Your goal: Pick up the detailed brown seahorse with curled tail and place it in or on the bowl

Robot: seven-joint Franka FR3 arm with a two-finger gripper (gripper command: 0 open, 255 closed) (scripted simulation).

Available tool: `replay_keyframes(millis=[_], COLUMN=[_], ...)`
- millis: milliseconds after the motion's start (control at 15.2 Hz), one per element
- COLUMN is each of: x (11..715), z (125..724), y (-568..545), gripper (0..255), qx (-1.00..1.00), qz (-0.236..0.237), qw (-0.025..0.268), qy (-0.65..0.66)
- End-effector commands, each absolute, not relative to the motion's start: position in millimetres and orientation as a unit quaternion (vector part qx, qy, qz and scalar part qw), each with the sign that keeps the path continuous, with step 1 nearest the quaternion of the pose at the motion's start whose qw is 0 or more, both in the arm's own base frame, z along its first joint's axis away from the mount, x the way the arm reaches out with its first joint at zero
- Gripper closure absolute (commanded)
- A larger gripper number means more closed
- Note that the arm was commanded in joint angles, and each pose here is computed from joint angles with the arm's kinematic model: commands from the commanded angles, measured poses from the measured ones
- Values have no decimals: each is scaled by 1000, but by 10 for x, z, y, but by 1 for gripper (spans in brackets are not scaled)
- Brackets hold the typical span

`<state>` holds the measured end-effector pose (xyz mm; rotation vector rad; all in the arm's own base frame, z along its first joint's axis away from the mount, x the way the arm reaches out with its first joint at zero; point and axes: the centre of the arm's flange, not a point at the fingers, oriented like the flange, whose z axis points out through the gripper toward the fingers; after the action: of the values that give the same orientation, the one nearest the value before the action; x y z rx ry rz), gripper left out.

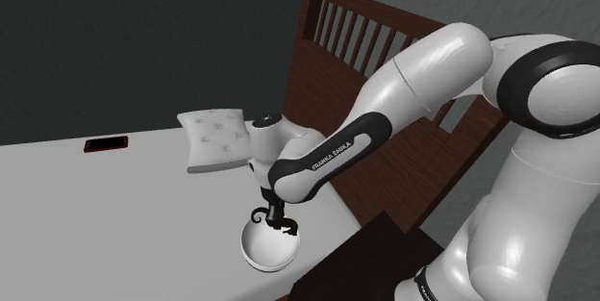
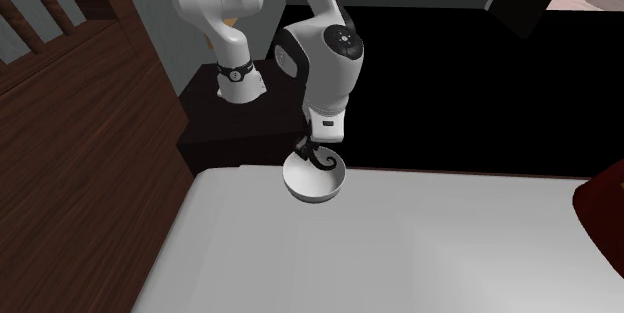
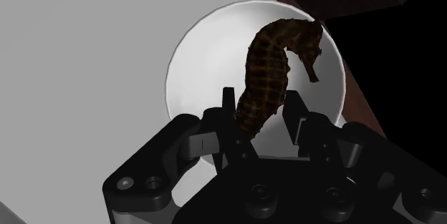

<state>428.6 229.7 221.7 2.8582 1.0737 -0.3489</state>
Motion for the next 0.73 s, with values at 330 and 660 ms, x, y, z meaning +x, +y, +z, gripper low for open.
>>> replay_keyframes(millis=[330,660], x=[4273,4273], z=[1842,1578], y=[2308,2308], gripper=[255,255], qx=[930,930], qz=[-113,-113], qw=[34,34], qy=[349,349])
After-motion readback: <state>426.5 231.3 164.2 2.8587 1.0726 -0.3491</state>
